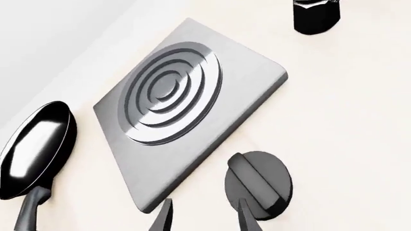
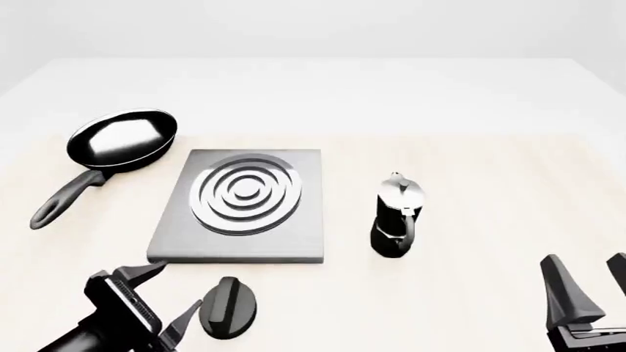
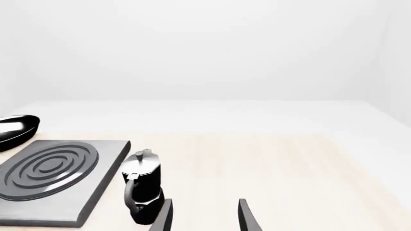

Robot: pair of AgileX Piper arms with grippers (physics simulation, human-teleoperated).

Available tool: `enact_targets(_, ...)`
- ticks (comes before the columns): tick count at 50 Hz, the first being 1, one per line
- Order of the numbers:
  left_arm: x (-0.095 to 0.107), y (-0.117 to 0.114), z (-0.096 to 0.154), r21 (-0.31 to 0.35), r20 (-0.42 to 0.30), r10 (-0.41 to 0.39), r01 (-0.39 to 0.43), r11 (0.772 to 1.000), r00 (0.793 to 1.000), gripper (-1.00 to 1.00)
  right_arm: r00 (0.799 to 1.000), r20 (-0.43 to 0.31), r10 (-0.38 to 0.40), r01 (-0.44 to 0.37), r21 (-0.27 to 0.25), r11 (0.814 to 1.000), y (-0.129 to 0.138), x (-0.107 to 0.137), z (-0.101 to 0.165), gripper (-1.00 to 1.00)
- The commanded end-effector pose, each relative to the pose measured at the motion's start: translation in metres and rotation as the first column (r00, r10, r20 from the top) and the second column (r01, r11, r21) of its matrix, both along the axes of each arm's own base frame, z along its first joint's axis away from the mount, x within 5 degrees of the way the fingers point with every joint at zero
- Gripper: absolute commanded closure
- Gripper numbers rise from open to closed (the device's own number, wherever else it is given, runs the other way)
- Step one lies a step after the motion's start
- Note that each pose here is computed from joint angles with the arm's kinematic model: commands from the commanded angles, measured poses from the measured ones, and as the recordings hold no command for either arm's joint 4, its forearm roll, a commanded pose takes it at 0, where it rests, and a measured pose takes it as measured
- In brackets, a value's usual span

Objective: Turn on the stove and put the moka pot on it.

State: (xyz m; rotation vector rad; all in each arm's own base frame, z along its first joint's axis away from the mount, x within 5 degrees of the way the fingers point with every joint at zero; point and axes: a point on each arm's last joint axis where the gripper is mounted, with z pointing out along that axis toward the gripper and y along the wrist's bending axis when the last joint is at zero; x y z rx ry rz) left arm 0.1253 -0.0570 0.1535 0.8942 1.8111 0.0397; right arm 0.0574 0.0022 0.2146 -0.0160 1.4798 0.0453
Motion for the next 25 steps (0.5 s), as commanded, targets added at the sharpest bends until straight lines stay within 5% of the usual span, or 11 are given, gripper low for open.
enact_targets(1,0.007,-0.008,-0.017,0.035,-0.046,-0.033,0.035,0.999,0.998,-1.00,1.000,0.000,0.001,-0.001,0.000,1.000,0.000,0.000,0.000,-1.00)
enact_targets(19,0.007,-0.020,-0.028,0.031,-0.078,-0.095,0.097,0.995,0.992,-1.00,1.000,-0.001,0.003,-0.003,0.000,1.000,0.000,0.000,0.000,-1.00)
enact_targets(25,-0.003,-0.020,-0.014,0.009,-0.058,-0.128,0.129,0.992,0.990,-1.00,1.000,-0.002,0.003,-0.003,0.001,1.000,0.000,0.000,0.000,-1.00)
